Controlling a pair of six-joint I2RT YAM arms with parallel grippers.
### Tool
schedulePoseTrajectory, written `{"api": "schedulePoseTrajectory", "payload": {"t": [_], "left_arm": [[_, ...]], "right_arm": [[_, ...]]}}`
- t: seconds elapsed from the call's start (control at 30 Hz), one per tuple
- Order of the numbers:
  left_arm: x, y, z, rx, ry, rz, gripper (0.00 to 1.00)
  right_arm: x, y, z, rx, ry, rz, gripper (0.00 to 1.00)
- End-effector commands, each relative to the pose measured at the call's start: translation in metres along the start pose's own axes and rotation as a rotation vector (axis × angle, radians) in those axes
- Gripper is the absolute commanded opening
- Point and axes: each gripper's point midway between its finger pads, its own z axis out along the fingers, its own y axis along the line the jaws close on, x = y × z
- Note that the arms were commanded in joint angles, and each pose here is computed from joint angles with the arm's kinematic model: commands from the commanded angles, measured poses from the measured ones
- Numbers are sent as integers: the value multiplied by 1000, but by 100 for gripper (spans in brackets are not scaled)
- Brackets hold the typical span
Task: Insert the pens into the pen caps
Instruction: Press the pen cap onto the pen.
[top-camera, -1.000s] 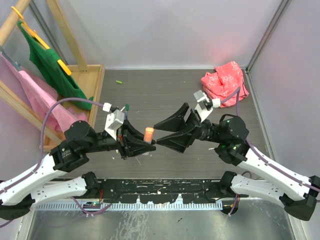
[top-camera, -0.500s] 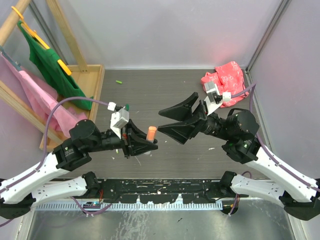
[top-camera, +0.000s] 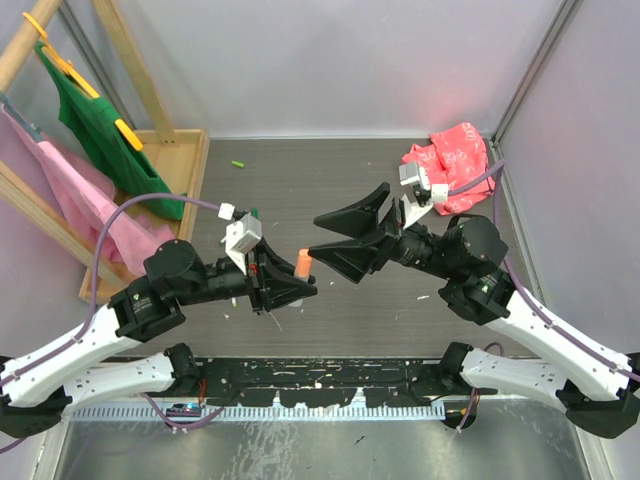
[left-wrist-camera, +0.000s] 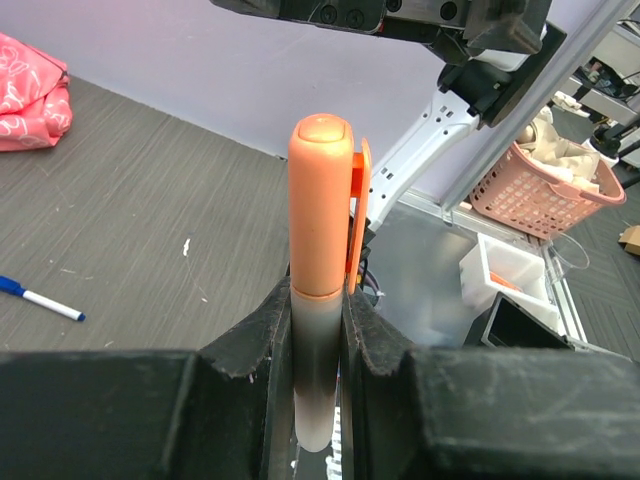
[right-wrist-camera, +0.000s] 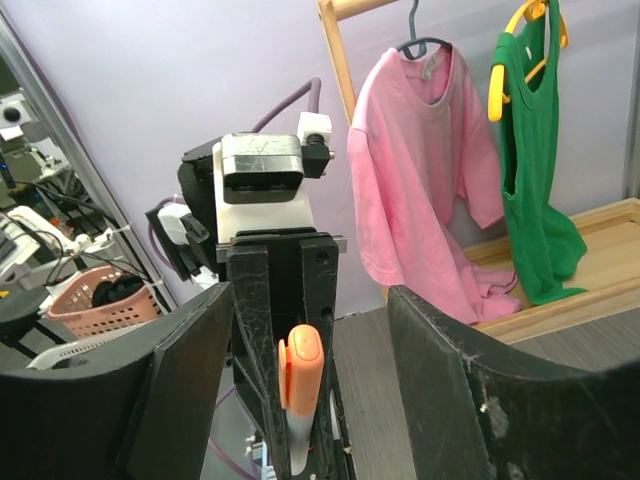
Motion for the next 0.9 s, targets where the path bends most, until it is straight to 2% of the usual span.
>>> {"api": "schedulePoseTrajectory", "payload": {"t": [0.0, 0.37, 0.7, 0.87], "left_arm": [[-11, 0, 1, -7, -49, 0, 0], [-13, 0, 1, -11, -40, 17, 0], [-14, 2, 0, -26, -45, 14, 0], [-15, 2, -1, -26, -60, 9, 0]], "right_arm": [[-20, 4, 7, -9, -58, -44, 68], [-24, -1, 7, 21, -80, -39, 68], [-22, -19, 0, 126, -100, -2, 66], [-20, -16, -1, 115, -81, -14, 66]]}}
